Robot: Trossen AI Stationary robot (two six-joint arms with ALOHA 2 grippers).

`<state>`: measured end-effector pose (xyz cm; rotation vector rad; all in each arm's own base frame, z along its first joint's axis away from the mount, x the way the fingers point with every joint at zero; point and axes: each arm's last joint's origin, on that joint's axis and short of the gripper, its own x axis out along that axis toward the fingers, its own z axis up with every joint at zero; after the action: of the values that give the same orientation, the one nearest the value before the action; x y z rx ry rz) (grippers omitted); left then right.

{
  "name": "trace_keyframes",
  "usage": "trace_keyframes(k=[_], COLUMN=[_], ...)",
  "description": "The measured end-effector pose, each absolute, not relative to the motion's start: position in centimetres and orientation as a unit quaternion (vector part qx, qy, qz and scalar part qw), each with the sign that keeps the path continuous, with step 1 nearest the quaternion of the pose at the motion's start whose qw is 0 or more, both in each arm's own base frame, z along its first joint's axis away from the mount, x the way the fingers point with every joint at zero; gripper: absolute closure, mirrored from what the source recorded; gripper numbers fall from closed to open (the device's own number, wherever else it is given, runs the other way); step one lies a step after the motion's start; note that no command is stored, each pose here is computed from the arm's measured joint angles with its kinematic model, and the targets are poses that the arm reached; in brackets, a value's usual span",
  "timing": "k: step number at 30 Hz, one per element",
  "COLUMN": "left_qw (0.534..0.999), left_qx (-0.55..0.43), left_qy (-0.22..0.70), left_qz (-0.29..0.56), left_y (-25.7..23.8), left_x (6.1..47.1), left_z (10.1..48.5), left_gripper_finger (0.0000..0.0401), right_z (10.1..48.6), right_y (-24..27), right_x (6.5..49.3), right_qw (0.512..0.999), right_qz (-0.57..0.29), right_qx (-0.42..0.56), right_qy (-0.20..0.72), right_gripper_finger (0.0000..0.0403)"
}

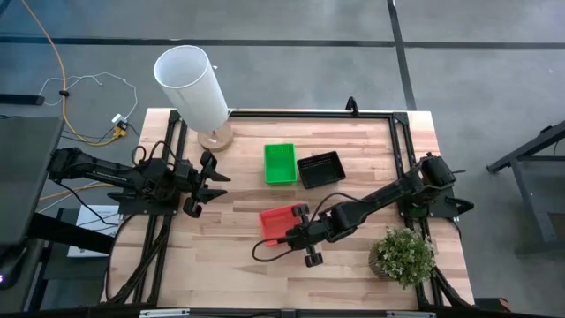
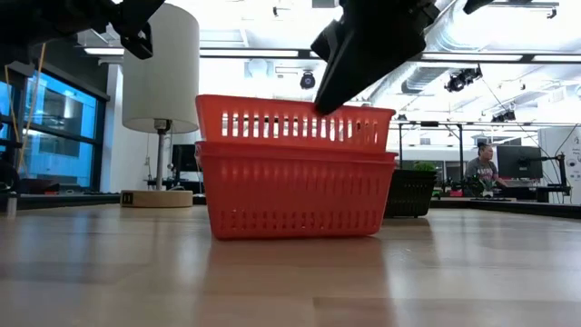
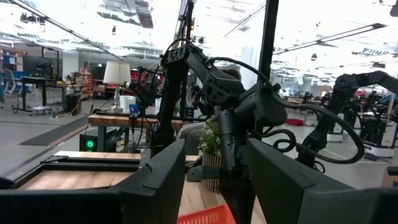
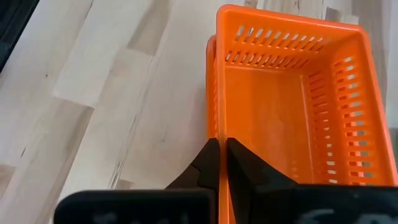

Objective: Stack baskets by color
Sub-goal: Stack the right orange bin on top of the left orange bin, then return to Home Position

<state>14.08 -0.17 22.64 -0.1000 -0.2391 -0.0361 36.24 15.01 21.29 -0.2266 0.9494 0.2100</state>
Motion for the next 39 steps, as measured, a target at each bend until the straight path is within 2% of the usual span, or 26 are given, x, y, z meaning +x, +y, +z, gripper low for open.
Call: trace_keyframes(k=[7, 11, 19, 22, 25, 31, 35, 39], left_qw=[0.991, 0.991, 0.991, 0.991, 0.991, 0.992, 0.992, 0.992], left_qx=[-0.05, -0.05, -0.05, -0.05, -0.05, -0.042, -0.041, -0.041], left_qy=[-0.119, -0.119, -0.119, -0.119, -0.119, -0.119, -0.119, -0.119], left_qz=[-0.018, -0.018, -0.018, -0.018, -0.018, -0.017, -0.017, -0.017], left_y=[-0.2, -0.2, -0.2, -0.2, -0.2, -0.2, -0.2, -0.2], left_x=[14.1, 14.1, 14.1, 14.1, 14.1, 14.1, 14.1, 14.1], left_z=[22.6, 22.6, 22.6, 22.6, 22.6, 22.6, 22.6, 22.6], left_gripper_finger=[0.0243, 0.0243, 0.0243, 0.0243, 0.0243, 0.0243, 0.0243, 0.0243], right_z=[20.9, 20.9, 21.0, 22.0, 23.5, 26.9, 27.2, 25.1], right_y=[14.9, 14.8, 14.4, 14.2, 13.8, 12.0, 11.1, 9.5], right_x=[36.3, 36.4, 36.5, 36.2, 35.3, 32.1, 29.3, 25.9], right_qw=[0.876, 0.875, 0.878, 0.882, 0.881, 0.874, 0.905, 0.942], right_qz=[0.095, 0.094, 0.086, 0.093, 0.097, 0.037, 0.026, 0.019], right_qx=[-0.097, -0.097, -0.085, -0.094, -0.111, -0.113, -0.097, -0.05], right_qy=[0.463, 0.464, 0.464, 0.452, 0.449, 0.471, 0.413, 0.332], right_gripper_finger=[0.0402, 0.0389, 0.0304, 0.0268, 0.0249, 0.025, 0.0259, 0.0266])
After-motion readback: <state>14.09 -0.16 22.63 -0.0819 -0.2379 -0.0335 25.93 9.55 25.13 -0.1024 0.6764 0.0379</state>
